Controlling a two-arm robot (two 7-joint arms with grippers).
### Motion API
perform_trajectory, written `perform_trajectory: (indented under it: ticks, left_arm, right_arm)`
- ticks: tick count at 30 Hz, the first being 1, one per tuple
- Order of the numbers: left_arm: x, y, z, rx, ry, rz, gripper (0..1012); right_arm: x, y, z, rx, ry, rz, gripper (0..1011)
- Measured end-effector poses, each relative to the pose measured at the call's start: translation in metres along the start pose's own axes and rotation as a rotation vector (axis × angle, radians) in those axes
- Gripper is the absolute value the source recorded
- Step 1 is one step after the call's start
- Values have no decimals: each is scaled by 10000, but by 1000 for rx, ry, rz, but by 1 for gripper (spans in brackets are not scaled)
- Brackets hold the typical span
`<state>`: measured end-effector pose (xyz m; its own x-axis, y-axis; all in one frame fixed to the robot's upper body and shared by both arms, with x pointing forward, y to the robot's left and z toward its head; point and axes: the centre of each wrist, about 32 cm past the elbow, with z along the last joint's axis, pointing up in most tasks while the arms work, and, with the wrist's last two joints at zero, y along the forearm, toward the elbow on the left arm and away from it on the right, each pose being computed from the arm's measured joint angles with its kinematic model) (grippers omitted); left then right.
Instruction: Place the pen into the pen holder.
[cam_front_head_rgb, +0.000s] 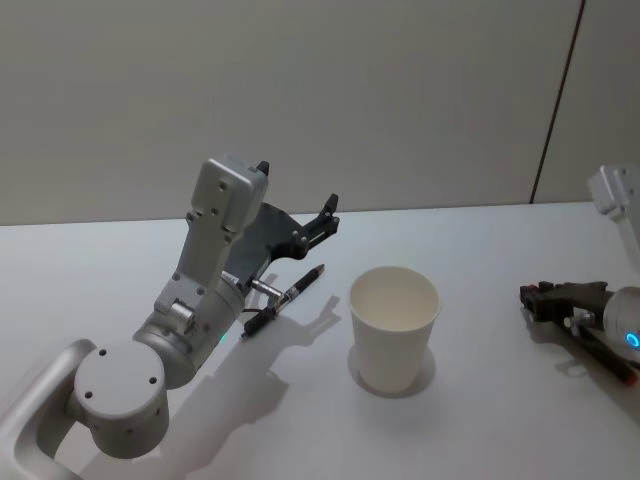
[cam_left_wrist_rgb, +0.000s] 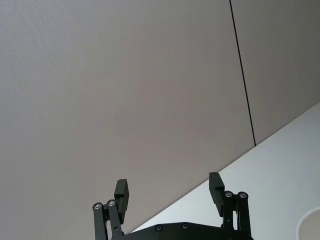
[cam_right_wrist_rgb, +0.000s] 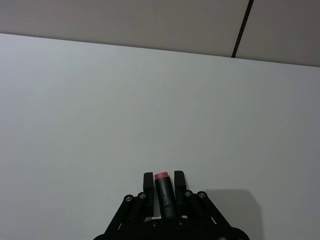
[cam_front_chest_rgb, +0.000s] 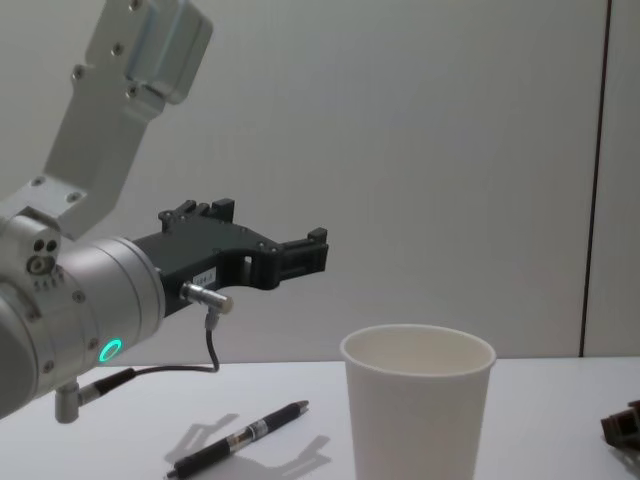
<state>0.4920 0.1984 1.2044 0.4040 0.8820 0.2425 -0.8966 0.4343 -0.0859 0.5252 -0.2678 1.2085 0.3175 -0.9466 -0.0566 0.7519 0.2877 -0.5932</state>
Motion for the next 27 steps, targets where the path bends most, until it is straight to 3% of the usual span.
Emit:
perform_trajectory:
  ticks: [12,27]
  left_arm:
    - [0,0,0,0,0,0,1000]
    - [0,0,0,0,0,0,1000]
  right_arm:
    - [0,0,0,-1,0,0,172]
    - [1,7,21,4,-3,1,165]
